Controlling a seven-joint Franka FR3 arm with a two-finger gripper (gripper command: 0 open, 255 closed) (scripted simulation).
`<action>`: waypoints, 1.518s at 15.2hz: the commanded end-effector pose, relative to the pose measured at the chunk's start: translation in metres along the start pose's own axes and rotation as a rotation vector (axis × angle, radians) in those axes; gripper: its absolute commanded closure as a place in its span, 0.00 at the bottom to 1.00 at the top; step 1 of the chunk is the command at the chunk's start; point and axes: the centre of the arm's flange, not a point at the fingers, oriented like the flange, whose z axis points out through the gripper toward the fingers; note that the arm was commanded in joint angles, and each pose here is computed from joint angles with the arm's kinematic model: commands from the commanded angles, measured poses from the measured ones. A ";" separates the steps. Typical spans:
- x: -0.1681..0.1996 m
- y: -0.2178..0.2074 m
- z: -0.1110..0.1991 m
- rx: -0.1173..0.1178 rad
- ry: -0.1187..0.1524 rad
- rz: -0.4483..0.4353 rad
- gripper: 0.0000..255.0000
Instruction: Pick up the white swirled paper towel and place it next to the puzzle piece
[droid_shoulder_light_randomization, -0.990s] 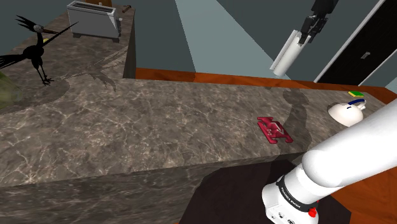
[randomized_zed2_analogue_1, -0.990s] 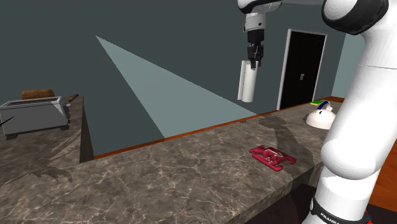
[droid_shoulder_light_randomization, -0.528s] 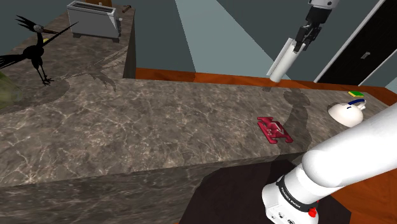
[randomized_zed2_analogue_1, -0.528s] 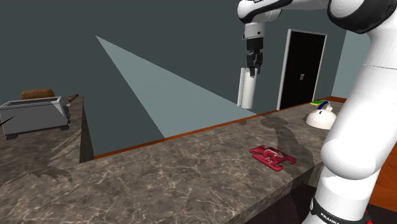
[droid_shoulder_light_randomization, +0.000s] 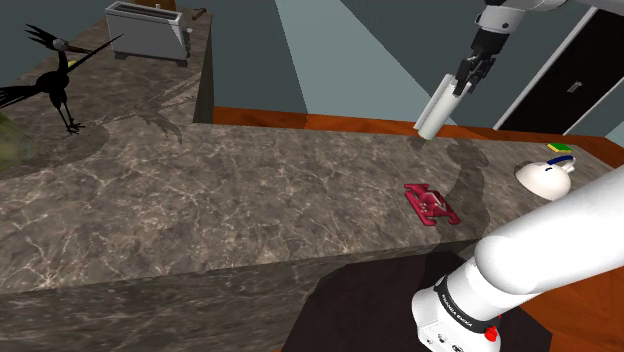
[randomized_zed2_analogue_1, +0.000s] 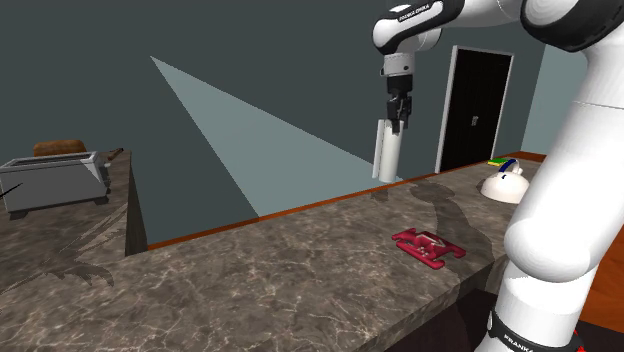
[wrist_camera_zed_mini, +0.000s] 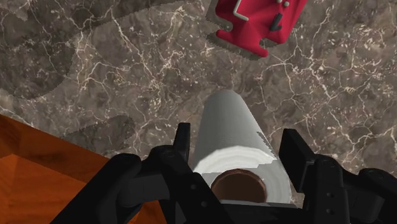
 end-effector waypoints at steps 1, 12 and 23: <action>0.001 -0.001 0.010 0.000 0.001 0.000 1.00; 0.006 -0.004 0.067 0.000 0.001 0.000 1.00; 0.011 -0.008 0.125 0.000 0.001 0.000 1.00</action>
